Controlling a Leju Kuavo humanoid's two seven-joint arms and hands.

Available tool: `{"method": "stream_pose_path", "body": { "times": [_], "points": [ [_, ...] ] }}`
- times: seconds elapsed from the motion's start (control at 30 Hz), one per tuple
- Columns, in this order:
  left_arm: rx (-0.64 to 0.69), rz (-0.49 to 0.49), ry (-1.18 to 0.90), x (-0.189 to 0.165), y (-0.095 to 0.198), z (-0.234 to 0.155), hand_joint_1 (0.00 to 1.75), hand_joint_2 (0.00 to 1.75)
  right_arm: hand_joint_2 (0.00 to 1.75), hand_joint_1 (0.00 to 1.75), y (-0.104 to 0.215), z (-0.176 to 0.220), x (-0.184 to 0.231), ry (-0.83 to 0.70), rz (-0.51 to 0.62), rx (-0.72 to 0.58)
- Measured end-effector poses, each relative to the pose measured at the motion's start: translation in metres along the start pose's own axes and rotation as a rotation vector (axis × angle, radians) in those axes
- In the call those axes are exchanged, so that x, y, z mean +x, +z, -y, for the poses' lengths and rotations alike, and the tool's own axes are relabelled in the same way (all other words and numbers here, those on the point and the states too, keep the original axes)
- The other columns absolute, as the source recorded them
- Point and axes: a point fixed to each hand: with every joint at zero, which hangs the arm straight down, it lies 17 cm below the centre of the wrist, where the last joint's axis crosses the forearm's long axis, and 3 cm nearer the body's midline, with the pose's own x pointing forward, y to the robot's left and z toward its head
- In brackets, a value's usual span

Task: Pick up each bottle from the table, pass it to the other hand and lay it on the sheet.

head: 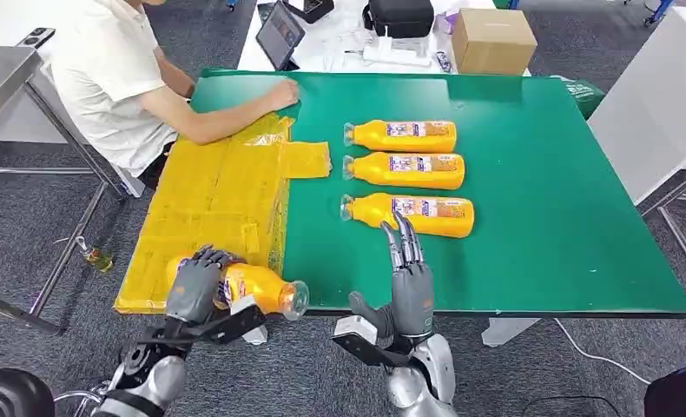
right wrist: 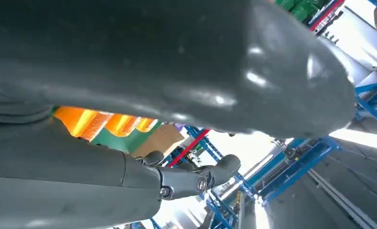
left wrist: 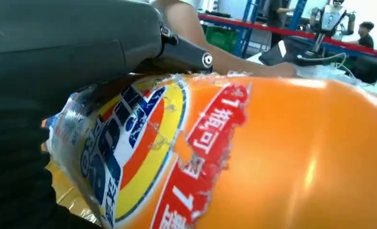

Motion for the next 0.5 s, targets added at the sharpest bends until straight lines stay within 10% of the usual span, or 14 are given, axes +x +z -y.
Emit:
{"method": "stream_pose_path", "body": {
  "times": [0.5],
  "points": [
    [-0.185,-0.166,-0.019,-0.046,-0.072,0.017,1.75,1.75,0.0,0.0,-0.003,-0.002,0.005,-0.065,-0.032,-0.029]
  ]
}}
